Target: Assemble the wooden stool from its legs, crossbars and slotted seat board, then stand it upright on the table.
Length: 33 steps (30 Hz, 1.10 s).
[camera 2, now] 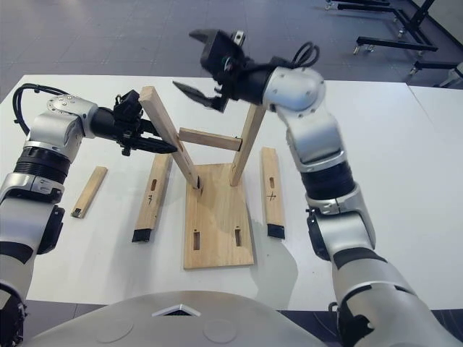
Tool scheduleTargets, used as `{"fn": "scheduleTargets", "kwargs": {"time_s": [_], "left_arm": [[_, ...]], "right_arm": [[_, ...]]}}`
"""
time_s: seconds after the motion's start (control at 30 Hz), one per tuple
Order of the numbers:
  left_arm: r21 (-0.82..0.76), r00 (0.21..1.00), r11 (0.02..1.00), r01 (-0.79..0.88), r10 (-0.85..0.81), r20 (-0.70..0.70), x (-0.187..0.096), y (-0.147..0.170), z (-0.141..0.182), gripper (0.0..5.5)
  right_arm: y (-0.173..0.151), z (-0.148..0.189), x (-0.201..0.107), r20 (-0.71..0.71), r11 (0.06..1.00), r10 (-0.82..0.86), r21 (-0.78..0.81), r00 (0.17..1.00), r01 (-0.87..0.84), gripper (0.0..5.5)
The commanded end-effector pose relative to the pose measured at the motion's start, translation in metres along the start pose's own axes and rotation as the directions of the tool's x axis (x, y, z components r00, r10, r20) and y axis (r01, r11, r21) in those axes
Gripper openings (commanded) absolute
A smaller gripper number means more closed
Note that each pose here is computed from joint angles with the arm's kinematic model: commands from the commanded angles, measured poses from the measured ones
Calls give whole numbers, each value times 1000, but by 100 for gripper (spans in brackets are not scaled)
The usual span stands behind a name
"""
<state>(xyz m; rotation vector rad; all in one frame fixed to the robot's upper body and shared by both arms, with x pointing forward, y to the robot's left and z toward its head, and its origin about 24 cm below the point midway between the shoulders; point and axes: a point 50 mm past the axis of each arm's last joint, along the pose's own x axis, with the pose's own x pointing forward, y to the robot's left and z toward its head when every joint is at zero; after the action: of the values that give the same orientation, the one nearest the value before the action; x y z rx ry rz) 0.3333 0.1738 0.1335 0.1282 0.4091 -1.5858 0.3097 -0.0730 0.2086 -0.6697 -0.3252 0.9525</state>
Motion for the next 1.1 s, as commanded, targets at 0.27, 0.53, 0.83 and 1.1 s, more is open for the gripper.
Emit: {"fn": "scheduleTargets", "kwargs": {"time_s": [0.27, 0.53, 0.83, 1.1], "left_arm": [[-124, 990, 992, -19, 2, -139, 10, -5, -41, 203], [-131, 990, 991, -31, 12, -143, 11, -5, -46, 203], [-216, 994, 975, -49, 26, -108, 13, -6, -53, 203], [-245, 993, 968, -62, 36, -108, 10, -5, -59, 203]], "right_arm": [[33, -10, 2, -102, 990, 10, -136, 995, -24, 419], [26, 1, -2, -101, 977, -44, -210, 994, 22, 419], [28, 3, 0, -132, 969, -53, -244, 990, 20, 419], [36, -8, -1, -237, 967, -9, -249, 971, -52, 419]]}}
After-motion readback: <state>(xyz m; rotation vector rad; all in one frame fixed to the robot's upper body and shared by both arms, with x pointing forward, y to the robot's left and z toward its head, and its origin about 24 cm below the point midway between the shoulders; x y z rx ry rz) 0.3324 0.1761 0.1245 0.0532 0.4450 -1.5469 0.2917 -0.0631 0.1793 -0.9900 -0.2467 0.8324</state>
